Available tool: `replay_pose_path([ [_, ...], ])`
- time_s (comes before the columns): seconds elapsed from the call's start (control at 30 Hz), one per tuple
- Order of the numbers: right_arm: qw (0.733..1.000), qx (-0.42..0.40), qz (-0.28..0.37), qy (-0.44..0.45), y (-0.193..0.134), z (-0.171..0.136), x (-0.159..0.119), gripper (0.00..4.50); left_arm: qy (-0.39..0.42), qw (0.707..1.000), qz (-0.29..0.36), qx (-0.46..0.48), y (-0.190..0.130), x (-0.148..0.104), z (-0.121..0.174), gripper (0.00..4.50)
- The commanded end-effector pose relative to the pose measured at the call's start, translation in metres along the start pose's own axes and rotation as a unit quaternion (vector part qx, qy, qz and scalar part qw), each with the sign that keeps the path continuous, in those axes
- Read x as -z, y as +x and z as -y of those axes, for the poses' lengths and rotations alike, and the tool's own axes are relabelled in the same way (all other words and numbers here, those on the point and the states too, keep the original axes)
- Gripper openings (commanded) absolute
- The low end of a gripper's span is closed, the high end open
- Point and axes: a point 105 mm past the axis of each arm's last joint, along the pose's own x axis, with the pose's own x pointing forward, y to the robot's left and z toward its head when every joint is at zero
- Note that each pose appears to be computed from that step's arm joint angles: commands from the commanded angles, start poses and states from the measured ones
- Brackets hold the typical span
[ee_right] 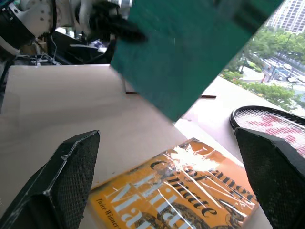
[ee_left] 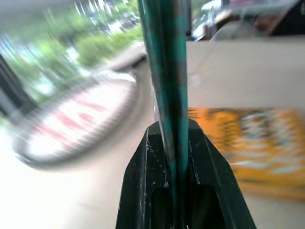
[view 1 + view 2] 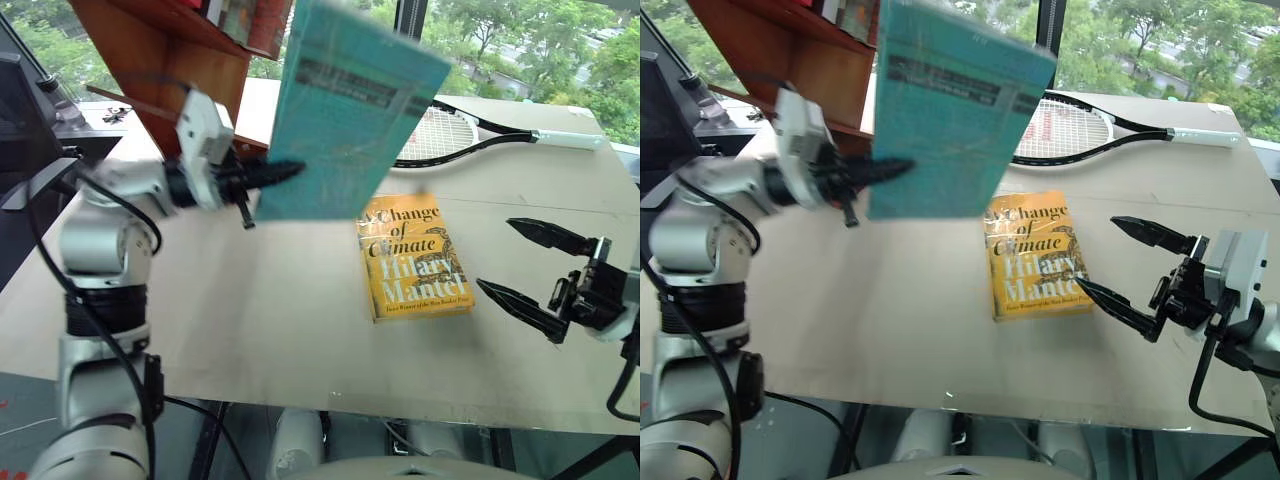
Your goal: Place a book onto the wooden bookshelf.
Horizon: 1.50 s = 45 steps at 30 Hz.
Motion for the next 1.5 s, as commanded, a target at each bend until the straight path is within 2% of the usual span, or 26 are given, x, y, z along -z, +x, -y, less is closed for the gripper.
replay_pose_path([
  [0.03, 1.000, -0.017, 0.022, -0.014, 0.007, 0.000, -0.006, 4.50, 0.186, 0.981, -0.055, 0.001, -0.028, -0.003, -0.026, 0.06],
  [0.07, 0.999, -0.025, 0.030, -0.013, 0.011, 0.001, -0.006, 4.50, 0.222, 0.969, -0.103, 0.012, -0.043, 0.009, -0.035, 0.06],
  [0.13, 0.999, -0.036, 0.038, -0.012, 0.018, 0.002, -0.006, 4.50, 0.253, 0.954, -0.159, 0.033, -0.064, 0.026, -0.043, 0.06],
  [0.33, 0.998, -0.046, 0.047, -0.014, 0.028, 0.005, -0.004, 4.50, 0.259, 0.918, -0.299, 0.021, -0.094, 0.068, -0.061, 0.06],
  [0.5, 0.998, -0.039, 0.045, -0.017, 0.027, 0.002, -0.005, 4.50, 0.284, 0.855, -0.433, 0.006, -0.118, 0.105, -0.071, 0.06],
  [0.6, 0.998, -0.035, 0.044, -0.017, 0.027, 0.000, -0.006, 4.50, 0.287, 0.835, -0.470, -0.011, -0.127, 0.114, -0.076, 0.06],
  [0.67, 0.998, -0.034, 0.042, -0.017, 0.027, -0.001, -0.006, 4.50, 0.262, 0.838, -0.478, -0.034, -0.133, 0.114, -0.080, 0.80],
  [0.7, 0.998, -0.033, 0.042, -0.017, 0.026, -0.002, -0.006, 4.50, 0.256, 0.840, -0.477, -0.045, -0.135, 0.112, -0.082, 1.02],
  [0.73, 0.999, -0.031, 0.041, -0.016, 0.025, -0.002, -0.007, 4.50, 0.239, 0.848, -0.468, -0.067, -0.137, 0.108, -0.086, 1.47],
  [0.83, 0.999, -0.029, 0.038, -0.014, 0.025, -0.002, -0.005, 4.50, 0.123, 0.897, -0.404, -0.132, -0.154, 0.089, -0.089, 2.93],
  [0.97, 0.998, -0.040, 0.040, -0.007, 0.029, 0.000, -0.002, 4.50, -0.055, 0.938, -0.284, -0.192, -0.183, 0.070, -0.081, 2.93],
  [1.0, 0.998, -0.045, 0.040, -0.005, 0.031, 0.002, 0.000, 4.50, -0.114, 0.942, -0.256, -0.187, -0.195, 0.068, -0.070, 2.93],
  [1.1, 0.998, -0.054, 0.042, -0.001, 0.033, 0.005, 0.001, 4.50, -0.207, 0.942, -0.192, -0.181, -0.213, 0.058, -0.053, 2.93],
  [1.13, 0.997, -0.059, 0.040, 0.001, 0.034, 0.007, 0.003, 4.50, -0.255, 0.937, -0.156, -0.183, -0.217, 0.056, -0.042, 2.55],
  [1.17, 0.997, -0.063, 0.039, 0.002, 0.035, 0.008, 0.004, 4.50, -0.303, 0.930, -0.122, -0.168, -0.213, 0.054, -0.028, 2.42],
  [1.23, 0.997, -0.068, 0.037, 0.003, 0.036, 0.011, 0.005, 4.50, -0.353, 0.925, -0.096, -0.101, -0.192, 0.049, 0.013, 1.72],
  [1.33, 0.997, -0.070, 0.035, -0.001, 0.036, 0.014, 0.004, 4.50, -0.362, 0.928, -0.056, -0.067, -0.131, 0.048, 0.068, 0.28],
  [1.37, 0.997, -0.070, 0.035, -0.001, 0.036, 0.015, 0.003, 4.50, -0.365, 0.927, -0.041, -0.074, -0.116, 0.045, 0.078, 0.05],
  [1.43, 0.997, -0.067, 0.030, -0.007, 0.035, 0.015, 0.002, 4.50, -0.343, 0.930, -0.013, -0.128, -0.076, 0.051, 0.093, 0.05],
  [1.5, 0.998, -0.060, 0.026, -0.011, 0.032, 0.013, -0.002, 4.50, -0.288, 0.935, 0.001, -0.205, -0.032, 0.058, 0.101, 0.05],
])
